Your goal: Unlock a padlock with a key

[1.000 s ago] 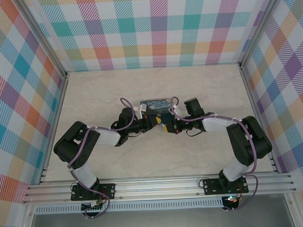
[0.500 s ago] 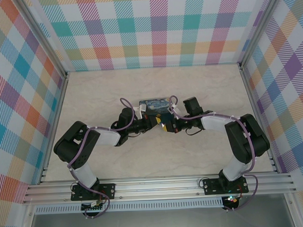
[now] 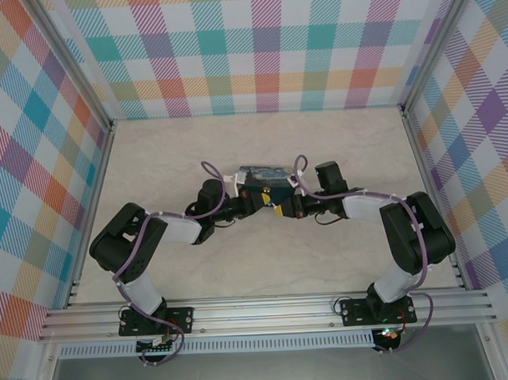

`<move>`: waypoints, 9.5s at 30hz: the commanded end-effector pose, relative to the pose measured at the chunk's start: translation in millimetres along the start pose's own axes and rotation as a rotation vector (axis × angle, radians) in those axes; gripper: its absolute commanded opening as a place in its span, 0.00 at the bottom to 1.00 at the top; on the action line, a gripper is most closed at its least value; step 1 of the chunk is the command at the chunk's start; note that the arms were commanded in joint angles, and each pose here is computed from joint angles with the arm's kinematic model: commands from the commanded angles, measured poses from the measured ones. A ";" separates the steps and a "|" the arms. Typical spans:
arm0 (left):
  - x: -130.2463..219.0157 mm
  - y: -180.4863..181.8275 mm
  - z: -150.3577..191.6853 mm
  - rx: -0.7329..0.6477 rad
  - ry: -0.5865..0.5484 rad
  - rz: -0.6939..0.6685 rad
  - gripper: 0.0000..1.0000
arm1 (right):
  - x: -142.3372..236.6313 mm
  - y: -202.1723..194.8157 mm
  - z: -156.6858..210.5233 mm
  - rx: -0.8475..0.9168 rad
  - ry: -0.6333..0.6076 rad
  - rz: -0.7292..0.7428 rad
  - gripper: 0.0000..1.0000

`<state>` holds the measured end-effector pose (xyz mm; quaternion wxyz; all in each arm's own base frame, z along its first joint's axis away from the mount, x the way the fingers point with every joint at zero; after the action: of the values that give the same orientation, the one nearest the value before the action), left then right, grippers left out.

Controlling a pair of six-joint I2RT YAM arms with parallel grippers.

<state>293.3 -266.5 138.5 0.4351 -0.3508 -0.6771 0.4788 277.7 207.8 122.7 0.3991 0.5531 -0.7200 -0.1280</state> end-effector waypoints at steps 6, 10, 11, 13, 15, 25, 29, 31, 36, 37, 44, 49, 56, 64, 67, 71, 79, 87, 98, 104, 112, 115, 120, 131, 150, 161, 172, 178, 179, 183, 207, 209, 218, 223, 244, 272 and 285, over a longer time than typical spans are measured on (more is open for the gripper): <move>0.2 -34.4 8.0 -0.073 0.039 0.152 0.00 | 4.8 4.4 -13.7 0.012 -0.119 -0.041 0.04; -5.0 -38.8 11.0 -0.078 0.053 0.161 0.00 | 5.8 3.6 -12.1 0.004 -0.147 -0.028 0.04; -6.1 -38.0 11.8 -0.079 0.056 0.159 0.00 | 6.3 2.9 -12.4 0.001 -0.154 -0.021 0.04; -7.5 -35.6 12.7 -0.078 0.062 0.152 0.00 | 8.0 2.6 -15.5 0.006 -0.171 -0.007 0.04; -7.9 -31.8 13.7 -0.075 0.065 0.142 0.00 | 9.9 2.2 -18.6 0.006 -0.189 0.004 0.04; -9.3 -17.7 17.4 -0.065 0.074 0.109 0.00 | 20.2 2.8 -31.9 0.016 -0.241 0.015 0.04; -10.2 -16.2 17.7 -0.063 0.078 0.107 0.00 | 26.9 3.4 -34.7 0.024 -0.253 0.029 0.05; -9.8 -16.7 17.9 -0.063 0.078 0.110 0.00 | 29.4 3.2 -34.7 0.022 -0.252 0.038 0.05; -8.7 -19.7 17.5 -0.063 0.074 0.120 0.00 | 32.6 -0.7 -33.3 0.009 -0.249 0.068 0.05; -8.5 -20.7 17.2 -0.065 0.073 0.123 0.00 | 33.6 -2.2 -32.4 0.003 -0.250 0.075 0.05; -8.8 -21.2 15.8 -0.053 0.063 0.123 0.00 | 38.2 -5.2 -30.0 -0.009 -0.262 0.087 0.05; -8.9 -22.0 11.1 -0.020 0.024 0.124 0.00 | 37.2 -6.5 -28.0 -0.016 -0.259 0.085 0.03; -13.3 -25.3 4.1 0.057 -0.051 0.132 0.00 | 33.1 -11.6 -21.0 -0.058 -0.287 0.065 0.02; -17.5 -22.1 0.5 0.128 -0.080 0.128 0.00 | 35.4 -11.1 -13.5 -0.058 -0.250 0.108 0.02; -18.1 -19.4 -2.1 0.148 -0.104 0.118 0.00 | 39.1 -7.8 -6.0 -0.054 -0.208 0.124 0.02; -20.8 -21.4 -3.6 0.153 -0.099 0.129 0.00 | 38.3 -0.9 4.1 -0.064 -0.156 0.072 0.02; -23.5 -21.7 -3.5 0.154 -0.085 0.134 0.00 | 34.5 0.3 7.8 -0.090 -0.134 0.032 0.03; -23.3 -21.6 -2.6 0.152 -0.080 0.138 0.00 | 27.2 -1.7 -0.1 -0.092 -0.116 0.008 0.03; -22.8 -22.8 -2.0 0.148 -0.075 0.144 0.00 | 20.1 -5.4 -3.6 -0.094 -0.102 0.016 0.03; -23.3 -22.6 -1.0 0.147 -0.070 0.144 0.00 | 17.0 -3.8 -5.5 -0.087 -0.102 0.003 0.03; -23.5 -20.2 -0.1 0.148 -0.067 0.139 0.00 | 17.5 -1.7 -9.6 -0.074 -0.123 -0.013 0.03; -23.2 -18.7 0.6 0.149 -0.066 0.137 0.00 | 18.6 -0.5 -9.5 -0.068 -0.126 -0.006 0.04; -21.7 -16.2 3.0 0.146 -0.059 0.130 0.00 | 21.8 2.3 -11.4 -0.056 -0.137 -0.001 0.04; -19.7 -13.0 6.5 0.145 -0.047 0.124 0.00 | 27.9 0.9 -12.9 -0.056 -0.147 0.014 0.04; -19.6 -33.6 6.9 0.126 -0.007 0.187 0.00 | 20.3 -12.5 -17.6 -0.080 -0.180 0.004 0.04; -19.7 -23.8 12.1 0.118 0.011 0.165 0.00 | 22.0 -13.2 -35.2 -0.068 -0.212 -0.028 0.04; -19.5 -32.4 11.8 0.087 0.011 0.202 0.00 | 17.6 -12.7 -47.5 -0.143 -0.262 -0.095 0.03; -20.7 -37.2 11.4 0.082 0.015 0.220 0.00 | 17.7 -11.3 -45.5 -0.161 -0.257 -0.115 0.03; -20.8 -39.1 11.7 0.078 0.020 0.226 0.00 | 17.3 -11.4 -45.3 -0.161 -0.255 -0.113 0.03; -20.8 -41.0 14.2 0.066 0.047 0.228 0.00 | 17.7 -13.6 -48.2 -0.129 -0.259 -0.099 0.04; -22.4 -44.0 20.3 0.025 0.112 0.202 0.00 | 19.4 -15.3 -50.9 -0.033 -0.280 -0.060 0.04; -23.5 -45.7 19.0 0.037 0.110 0.205 0.00 | 19.0 -14.8 -48.4 -0.008 -0.296 -0.015 0.04; -21.7 -45.7 22.7 0.052 0.136 0.185 0.00 | 27.2 -11.2 -51.7 0.093 -0.306 0.103 0.04; -20.4 -41.1 26.8 0.019 0.155 0.181 0.00 | 24.9 -10.4 -53.5 0.046 -0.310 0.050 0.04; -18.9 -38.7 34.0 -0.079 0.197 0.207 0.00 | 36.0 -7.7 -67.6 -0.099 -0.334 -0.061 0.04; -18.6 -38.1 36.6 -0.084 0.223 0.200 0.00 | 34.4 -14.1 -70.9 -0.008 -0.348 -0.053 0.05; -21.8 -30.3 36.3 -0.096 0.219 0.165 0.00 | 32.1 11.9 -84.2 0.079 -0.357 -0.116 0.05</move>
<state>309.7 -280.9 154.0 0.3833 -0.3733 -0.6798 0.5016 309.5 194.4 139.7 0.3631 0.5405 -0.7122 -0.2622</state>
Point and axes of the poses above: each hand's point on the last joint's axis, 136 mm out from that joint toward the fingers, its own x axis back along the fingers, its own y axis along the line the jaws close on, z = x × y, the point moved 6 cm from there along x, back along the fingers, and after that the axes turned 15 degrees about x, right-handed, at the moved point
